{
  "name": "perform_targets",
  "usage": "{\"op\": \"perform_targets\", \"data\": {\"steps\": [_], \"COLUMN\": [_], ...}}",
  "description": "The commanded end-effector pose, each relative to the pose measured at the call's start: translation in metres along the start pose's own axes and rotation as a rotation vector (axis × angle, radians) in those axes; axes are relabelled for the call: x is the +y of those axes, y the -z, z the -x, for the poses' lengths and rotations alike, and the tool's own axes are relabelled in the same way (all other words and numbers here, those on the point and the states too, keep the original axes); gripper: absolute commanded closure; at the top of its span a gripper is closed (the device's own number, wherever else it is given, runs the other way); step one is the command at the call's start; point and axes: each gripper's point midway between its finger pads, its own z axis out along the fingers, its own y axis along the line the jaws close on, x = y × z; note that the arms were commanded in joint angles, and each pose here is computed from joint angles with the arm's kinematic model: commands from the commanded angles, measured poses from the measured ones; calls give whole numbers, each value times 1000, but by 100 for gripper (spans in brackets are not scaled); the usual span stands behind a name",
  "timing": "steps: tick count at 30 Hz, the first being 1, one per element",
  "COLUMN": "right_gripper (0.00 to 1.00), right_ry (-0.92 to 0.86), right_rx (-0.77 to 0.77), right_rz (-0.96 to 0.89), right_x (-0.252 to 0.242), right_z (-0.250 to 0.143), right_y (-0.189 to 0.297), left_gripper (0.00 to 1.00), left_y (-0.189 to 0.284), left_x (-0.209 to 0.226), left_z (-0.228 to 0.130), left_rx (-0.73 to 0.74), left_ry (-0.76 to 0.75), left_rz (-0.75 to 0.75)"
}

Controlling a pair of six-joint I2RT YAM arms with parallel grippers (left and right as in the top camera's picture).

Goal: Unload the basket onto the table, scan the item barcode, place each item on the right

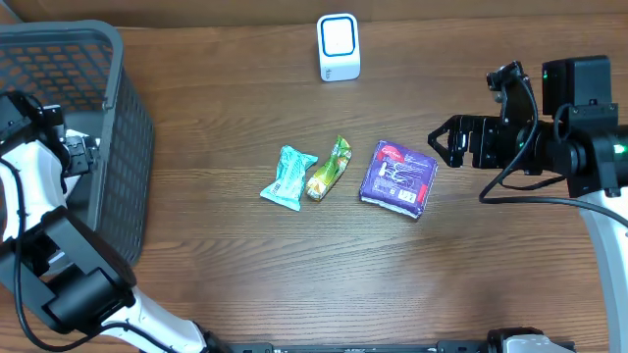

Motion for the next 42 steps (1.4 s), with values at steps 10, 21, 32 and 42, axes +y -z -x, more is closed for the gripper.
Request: {"op": "perform_targets", "data": {"steps": [10, 21, 32, 42], "right_gripper": [0, 0, 0, 0], "right_ry": [3, -17, -16, -14], "right_rx": [-15, -18, -19, -23], "right_rz": [7, 7, 7, 8], "right_x": [5, 5, 5, 5], "right_z": [4, 5, 5, 7], "right_y": [5, 5, 5, 5], "left_gripper": [1, 22, 96, 96], "left_y": [-60, -78, -67, 102], "left_x": [0, 0, -19, -17], "left_z": [-37, -37, -38, 90], "left_rx": [155, 136, 172, -167], "left_ry": [-124, -10, 113, 216], "left_rz": [28, 15, -4, -141]}}
